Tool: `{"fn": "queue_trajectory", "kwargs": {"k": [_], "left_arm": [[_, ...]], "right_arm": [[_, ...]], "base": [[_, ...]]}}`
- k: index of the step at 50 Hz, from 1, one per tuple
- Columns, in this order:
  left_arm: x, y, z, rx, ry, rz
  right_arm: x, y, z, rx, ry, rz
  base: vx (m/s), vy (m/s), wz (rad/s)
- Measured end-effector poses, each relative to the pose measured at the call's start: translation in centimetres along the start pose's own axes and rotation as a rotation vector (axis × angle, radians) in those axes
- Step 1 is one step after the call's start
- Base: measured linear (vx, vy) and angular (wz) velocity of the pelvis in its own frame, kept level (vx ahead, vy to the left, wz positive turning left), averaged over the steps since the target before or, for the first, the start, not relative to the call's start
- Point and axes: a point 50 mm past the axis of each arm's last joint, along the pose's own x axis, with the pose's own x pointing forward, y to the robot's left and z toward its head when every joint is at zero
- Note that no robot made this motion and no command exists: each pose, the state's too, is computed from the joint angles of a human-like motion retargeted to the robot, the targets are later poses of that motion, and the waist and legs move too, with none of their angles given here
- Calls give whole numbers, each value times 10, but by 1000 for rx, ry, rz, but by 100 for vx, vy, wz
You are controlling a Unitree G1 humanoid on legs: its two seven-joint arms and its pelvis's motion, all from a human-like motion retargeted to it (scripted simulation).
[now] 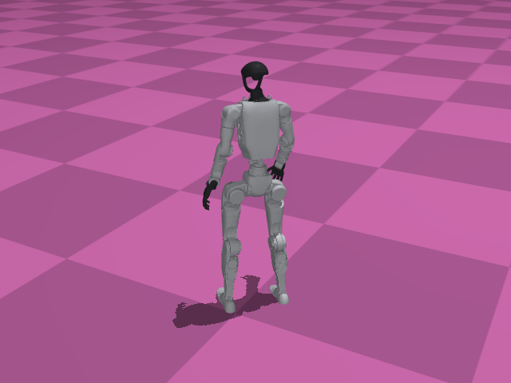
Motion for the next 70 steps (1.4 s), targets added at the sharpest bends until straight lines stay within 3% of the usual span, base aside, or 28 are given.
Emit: {"fn": "queue_trajectory", "kwargs": {"k": [27, 50, 58, 70], "left_arm": [[3, 12, -12, -4, 92, 17], [4, 13, 19, 71, -78, 48], [8, 24, 36, 34, -93, 66], [7, 29, 0, 16, 67, 64]], "right_arm": [[-3, -2, 7, 66, -48, -49], [-23, 38, -36, -7, 70, 99], [-10, 24, -15, -61, 28, 88], [-2, 15, 7, 36, 0, 19]], "base": [[-1, 4, 99], [1, -8, 111], [-8, -13, 124], [-3, 0, 113]]}}
